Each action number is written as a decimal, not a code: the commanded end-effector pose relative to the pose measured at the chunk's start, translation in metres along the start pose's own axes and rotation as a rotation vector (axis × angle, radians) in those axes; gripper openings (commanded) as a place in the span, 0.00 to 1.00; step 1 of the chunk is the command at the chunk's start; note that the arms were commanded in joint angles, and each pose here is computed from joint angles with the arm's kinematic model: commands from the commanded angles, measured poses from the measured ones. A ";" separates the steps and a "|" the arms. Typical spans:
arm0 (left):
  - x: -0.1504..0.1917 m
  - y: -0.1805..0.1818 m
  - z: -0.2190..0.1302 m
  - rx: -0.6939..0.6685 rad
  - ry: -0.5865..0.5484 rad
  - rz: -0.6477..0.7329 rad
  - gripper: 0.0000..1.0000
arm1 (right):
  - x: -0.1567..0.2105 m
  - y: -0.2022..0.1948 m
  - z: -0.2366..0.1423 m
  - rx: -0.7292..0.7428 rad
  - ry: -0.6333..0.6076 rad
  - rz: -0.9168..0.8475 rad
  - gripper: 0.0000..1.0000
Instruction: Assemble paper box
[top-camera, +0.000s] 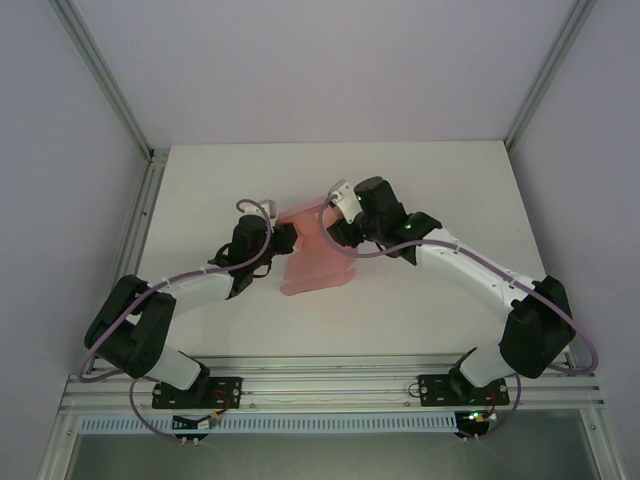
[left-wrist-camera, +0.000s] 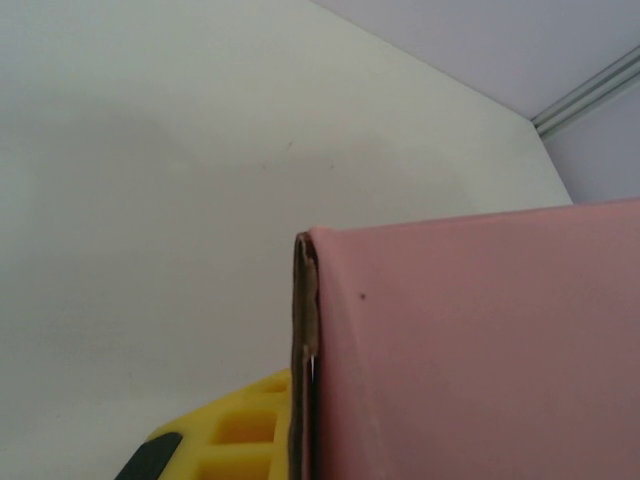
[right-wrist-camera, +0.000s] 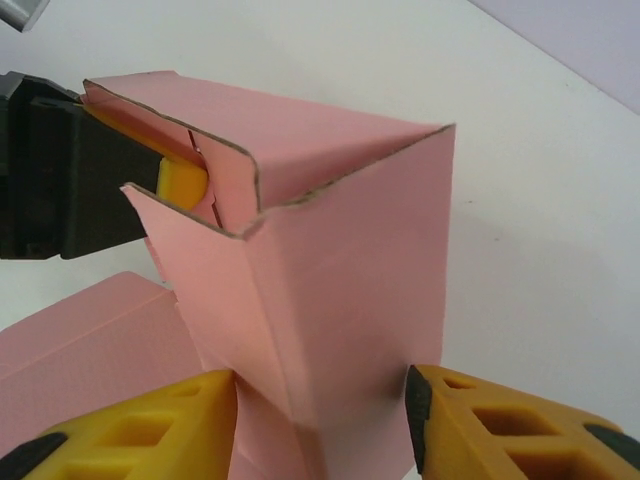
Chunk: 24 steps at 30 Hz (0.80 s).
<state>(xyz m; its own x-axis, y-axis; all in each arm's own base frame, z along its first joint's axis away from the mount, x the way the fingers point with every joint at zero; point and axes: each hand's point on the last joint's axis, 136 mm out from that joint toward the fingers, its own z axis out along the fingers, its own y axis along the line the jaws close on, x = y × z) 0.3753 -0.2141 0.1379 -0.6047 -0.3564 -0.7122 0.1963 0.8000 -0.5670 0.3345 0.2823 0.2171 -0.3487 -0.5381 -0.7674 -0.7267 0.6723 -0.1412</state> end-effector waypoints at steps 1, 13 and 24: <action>-0.007 -0.021 -0.007 0.048 -0.011 0.050 0.00 | -0.018 -0.006 0.000 0.046 -0.059 -0.024 0.48; -0.011 -0.037 -0.017 0.054 -0.025 0.079 0.00 | -0.009 -0.006 0.023 0.160 0.006 -0.102 0.33; -0.018 -0.048 -0.027 -0.039 -0.038 0.023 0.00 | -0.008 -0.049 0.029 0.472 -0.021 -0.087 0.12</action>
<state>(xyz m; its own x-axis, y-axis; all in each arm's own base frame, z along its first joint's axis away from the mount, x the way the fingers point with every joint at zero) 0.3615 -0.2127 0.1489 -0.5955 -0.3378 -0.7289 0.1269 0.8563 -0.5006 0.3736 0.2748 0.2108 -0.2935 -0.6037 -0.7412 -0.5120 0.7541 -0.4114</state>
